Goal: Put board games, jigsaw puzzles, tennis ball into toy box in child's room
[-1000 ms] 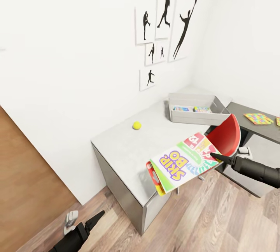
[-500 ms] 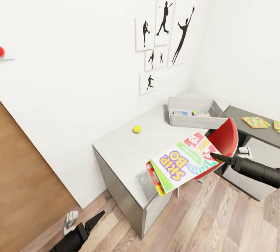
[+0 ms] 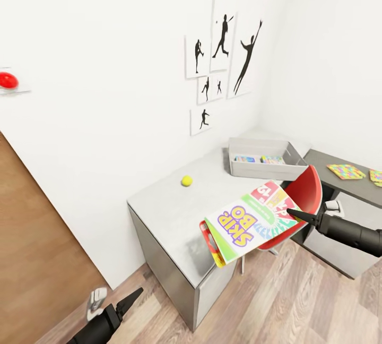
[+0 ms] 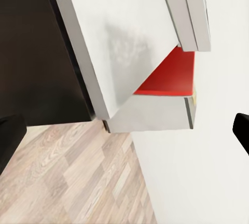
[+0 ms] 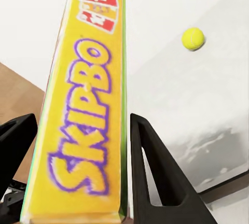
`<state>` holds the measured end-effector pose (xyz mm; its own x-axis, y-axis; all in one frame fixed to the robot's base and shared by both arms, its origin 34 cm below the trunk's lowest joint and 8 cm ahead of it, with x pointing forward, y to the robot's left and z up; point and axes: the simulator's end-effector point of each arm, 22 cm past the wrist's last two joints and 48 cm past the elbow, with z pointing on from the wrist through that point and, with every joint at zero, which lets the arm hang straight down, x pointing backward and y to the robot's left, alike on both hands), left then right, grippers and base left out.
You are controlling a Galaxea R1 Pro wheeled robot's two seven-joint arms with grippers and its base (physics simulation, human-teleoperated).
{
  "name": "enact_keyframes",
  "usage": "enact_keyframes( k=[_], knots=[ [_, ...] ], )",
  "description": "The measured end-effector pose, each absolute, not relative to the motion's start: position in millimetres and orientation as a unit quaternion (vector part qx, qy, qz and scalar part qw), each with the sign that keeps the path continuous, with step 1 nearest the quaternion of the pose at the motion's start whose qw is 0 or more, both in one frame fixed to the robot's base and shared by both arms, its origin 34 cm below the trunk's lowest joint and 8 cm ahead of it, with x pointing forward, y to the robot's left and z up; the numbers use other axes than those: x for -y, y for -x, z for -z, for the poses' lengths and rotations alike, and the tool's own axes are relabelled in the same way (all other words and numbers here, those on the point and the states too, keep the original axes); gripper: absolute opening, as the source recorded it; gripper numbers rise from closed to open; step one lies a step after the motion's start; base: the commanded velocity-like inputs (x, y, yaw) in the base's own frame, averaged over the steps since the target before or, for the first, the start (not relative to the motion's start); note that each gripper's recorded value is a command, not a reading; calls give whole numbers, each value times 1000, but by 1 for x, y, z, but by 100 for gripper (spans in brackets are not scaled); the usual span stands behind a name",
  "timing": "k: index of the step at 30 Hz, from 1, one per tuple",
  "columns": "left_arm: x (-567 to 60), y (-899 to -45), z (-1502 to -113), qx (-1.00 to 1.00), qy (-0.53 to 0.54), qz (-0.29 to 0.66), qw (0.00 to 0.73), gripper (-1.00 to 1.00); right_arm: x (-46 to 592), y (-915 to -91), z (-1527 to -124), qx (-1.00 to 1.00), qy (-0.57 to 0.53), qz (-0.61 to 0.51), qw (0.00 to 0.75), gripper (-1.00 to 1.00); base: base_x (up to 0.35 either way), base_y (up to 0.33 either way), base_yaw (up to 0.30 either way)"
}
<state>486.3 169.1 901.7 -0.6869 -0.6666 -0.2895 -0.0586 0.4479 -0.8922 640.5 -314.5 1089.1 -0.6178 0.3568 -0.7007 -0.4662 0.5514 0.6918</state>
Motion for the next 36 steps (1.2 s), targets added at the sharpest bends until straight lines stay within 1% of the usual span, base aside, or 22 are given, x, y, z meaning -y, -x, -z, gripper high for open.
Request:
enact_keyframes(
  k=[36],
  knots=[
    [-169,-476,-949,-779,218,478,342,100,309,-621,-1140,-755,50,-474,450,-100,0,0,0]
  ],
)
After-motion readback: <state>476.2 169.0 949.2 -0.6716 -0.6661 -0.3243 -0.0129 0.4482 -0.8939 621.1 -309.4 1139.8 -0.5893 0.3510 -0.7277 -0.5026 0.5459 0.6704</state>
